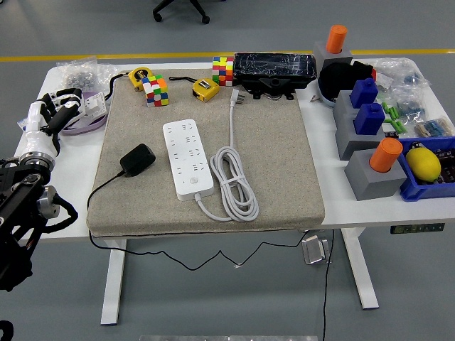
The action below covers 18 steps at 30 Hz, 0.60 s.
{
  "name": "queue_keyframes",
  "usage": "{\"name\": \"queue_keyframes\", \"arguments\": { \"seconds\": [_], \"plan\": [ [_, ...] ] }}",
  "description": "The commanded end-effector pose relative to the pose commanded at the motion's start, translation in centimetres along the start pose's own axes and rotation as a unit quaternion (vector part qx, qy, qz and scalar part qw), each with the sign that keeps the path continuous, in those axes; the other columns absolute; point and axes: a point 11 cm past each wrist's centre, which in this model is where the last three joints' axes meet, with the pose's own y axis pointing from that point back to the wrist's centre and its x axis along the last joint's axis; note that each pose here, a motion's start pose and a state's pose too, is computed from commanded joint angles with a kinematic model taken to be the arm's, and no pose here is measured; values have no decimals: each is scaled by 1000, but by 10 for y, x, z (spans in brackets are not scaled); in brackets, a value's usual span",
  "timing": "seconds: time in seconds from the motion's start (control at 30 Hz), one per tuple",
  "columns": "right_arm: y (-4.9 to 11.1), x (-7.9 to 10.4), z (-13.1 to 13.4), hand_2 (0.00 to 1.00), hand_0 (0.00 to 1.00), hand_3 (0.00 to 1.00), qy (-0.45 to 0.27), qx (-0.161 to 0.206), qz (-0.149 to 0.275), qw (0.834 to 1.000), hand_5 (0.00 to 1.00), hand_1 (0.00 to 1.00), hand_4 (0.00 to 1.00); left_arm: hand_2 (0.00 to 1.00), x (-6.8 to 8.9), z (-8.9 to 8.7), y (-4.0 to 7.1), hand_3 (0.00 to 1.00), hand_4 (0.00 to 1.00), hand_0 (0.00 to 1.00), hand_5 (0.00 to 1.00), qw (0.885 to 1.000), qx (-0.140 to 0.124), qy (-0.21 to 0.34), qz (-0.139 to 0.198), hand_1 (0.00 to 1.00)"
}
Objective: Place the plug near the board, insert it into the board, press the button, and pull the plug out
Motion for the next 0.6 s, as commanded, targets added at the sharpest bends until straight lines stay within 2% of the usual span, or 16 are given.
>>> {"name": "queue_keyframes", "arguments": {
  "seconds": [0.6],
  "plan": [
    [0, 0, -1, 686, 609, 572, 2, 1, 0, 1000, 447, 675, 914, 590, 0, 4, -1, 573, 702, 634, 320, 1000, -5, -3, -2, 655]
  ]
}}
